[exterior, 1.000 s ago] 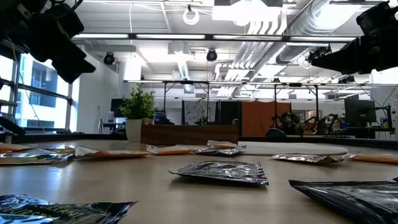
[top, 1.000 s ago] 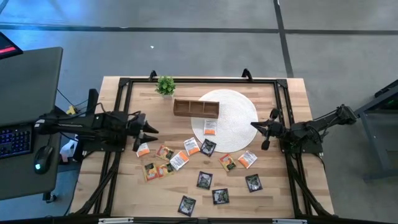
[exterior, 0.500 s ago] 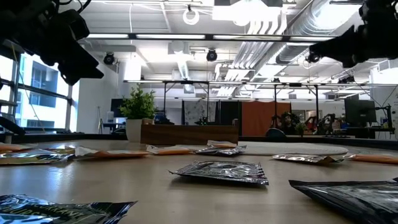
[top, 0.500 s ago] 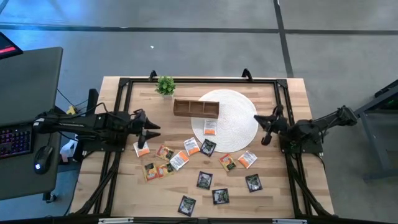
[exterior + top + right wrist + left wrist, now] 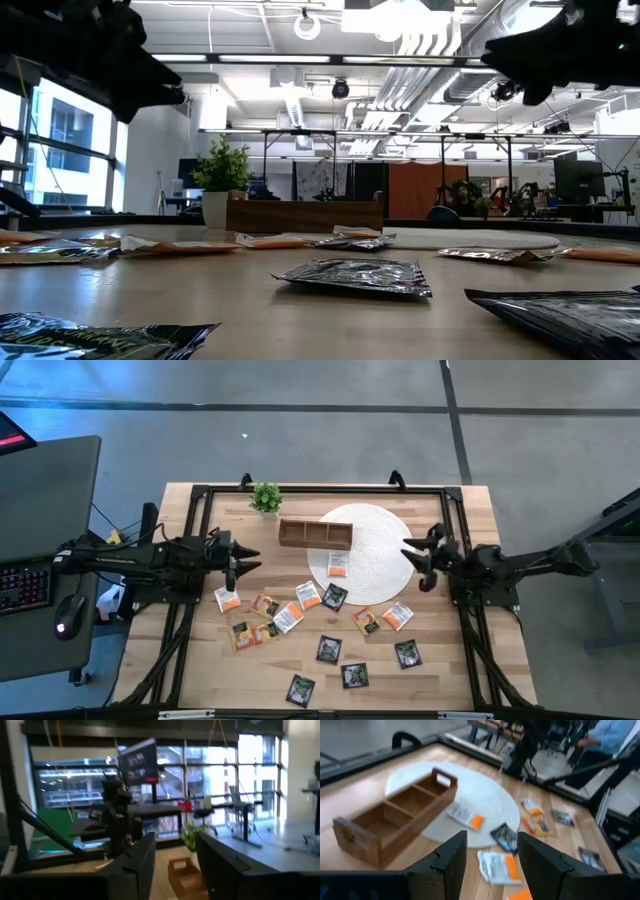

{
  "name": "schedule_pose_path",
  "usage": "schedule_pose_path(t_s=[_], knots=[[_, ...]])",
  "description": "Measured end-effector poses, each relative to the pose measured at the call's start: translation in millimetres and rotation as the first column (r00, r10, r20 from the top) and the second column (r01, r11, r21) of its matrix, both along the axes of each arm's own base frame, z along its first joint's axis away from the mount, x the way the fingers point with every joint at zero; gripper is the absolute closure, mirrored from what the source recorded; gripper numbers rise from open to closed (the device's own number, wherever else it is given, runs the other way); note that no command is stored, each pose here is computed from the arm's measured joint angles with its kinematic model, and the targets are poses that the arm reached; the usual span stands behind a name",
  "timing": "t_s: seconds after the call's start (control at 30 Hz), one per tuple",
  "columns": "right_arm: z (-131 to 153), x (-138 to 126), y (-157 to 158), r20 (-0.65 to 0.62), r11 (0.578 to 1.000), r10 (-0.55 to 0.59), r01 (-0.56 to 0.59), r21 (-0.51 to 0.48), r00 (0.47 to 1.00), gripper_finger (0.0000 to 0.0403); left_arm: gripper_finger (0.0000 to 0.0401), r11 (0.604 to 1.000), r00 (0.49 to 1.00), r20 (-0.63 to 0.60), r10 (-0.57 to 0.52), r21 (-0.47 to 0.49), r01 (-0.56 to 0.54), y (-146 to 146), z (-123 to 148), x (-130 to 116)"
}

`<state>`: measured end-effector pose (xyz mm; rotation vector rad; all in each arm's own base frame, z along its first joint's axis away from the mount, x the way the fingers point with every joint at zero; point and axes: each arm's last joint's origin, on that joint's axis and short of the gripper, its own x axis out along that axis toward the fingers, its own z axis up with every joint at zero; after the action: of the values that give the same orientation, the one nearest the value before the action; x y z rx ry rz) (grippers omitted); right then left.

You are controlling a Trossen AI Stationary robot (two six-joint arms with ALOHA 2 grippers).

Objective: Pick & Place Tea
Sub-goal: Put the violet tea bag into the left section of the wooden organizer

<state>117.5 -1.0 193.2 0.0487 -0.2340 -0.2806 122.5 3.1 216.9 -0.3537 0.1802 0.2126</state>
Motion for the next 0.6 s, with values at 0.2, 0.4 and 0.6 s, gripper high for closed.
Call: schedule_pose_path(t_s=[0.2, 0.4, 0.6], knots=[[21, 36, -1, -0.113, 0.995, 0.059, -0.049, 0.089, 0.992, 0.0230, 0.0229, 0.997, 0.995, 0.068, 0.073, -0.022, -0.072, 2, 6, 1], [-3, 89, 9, -0.418, 0.952, 0.186, -0.057, 0.302, 0.889, 0.0232, 0.0229, 0.992, 0.991, 0.075, 0.107, -0.079, -0.101, 3, 6, 1], [-40, 142, 24, -0.580, 0.927, 0.220, 0.017, 0.375, 0.784, 0.0246, 0.0229, 0.981, 0.981, 0.047, 0.189, -0.055, -0.186, 5, 3, 4]])
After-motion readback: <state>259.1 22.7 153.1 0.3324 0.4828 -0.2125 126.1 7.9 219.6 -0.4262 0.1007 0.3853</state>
